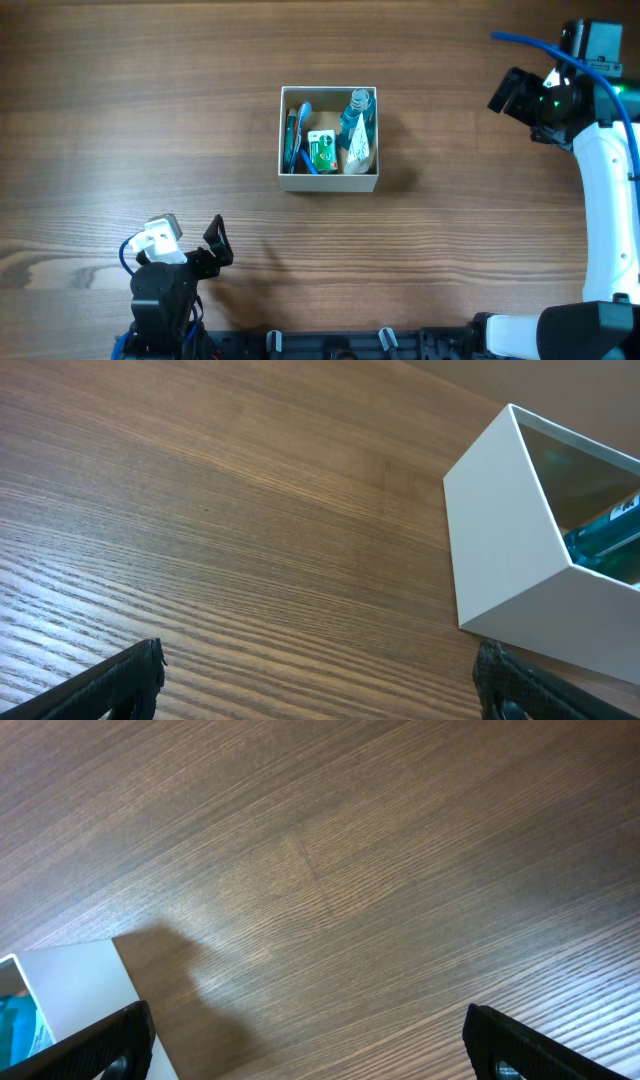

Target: Pack container

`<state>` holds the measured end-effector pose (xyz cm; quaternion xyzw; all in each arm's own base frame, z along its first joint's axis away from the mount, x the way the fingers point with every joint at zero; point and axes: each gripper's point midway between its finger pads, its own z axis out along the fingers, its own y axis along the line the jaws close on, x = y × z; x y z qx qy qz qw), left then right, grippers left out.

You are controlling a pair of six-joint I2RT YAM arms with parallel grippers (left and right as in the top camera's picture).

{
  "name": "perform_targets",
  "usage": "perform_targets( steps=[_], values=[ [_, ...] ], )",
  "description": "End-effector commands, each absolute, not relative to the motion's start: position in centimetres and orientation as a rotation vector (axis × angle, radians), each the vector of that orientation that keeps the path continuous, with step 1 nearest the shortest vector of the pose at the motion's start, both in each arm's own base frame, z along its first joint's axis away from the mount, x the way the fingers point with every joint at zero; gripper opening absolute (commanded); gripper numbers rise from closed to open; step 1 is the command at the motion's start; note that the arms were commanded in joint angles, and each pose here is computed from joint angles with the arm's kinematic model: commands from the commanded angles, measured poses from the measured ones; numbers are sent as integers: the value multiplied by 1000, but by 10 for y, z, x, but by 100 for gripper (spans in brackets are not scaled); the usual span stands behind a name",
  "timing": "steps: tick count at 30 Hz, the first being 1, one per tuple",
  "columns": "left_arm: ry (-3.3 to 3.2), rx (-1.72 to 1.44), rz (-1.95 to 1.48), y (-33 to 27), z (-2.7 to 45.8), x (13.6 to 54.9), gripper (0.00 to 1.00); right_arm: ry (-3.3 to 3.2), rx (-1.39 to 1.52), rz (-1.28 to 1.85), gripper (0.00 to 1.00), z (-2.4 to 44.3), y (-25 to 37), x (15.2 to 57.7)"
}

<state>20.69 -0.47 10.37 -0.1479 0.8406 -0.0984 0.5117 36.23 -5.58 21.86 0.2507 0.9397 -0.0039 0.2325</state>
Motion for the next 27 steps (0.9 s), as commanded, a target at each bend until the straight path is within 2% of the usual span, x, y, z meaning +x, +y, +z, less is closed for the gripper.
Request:
perform_targets(
  steps=[1,24,27],
  values=[
    [2039,-333,-247,-8,96,206,100,2578,702,-2,100,218,-56,366],
    [2040,-333,-247,-8,96,206,100,2580,702,-2,100,217,-56,366],
    [2040,-333,-247,-8,96,206,100,2550,693,4,100,228,-55,363]
  ],
)
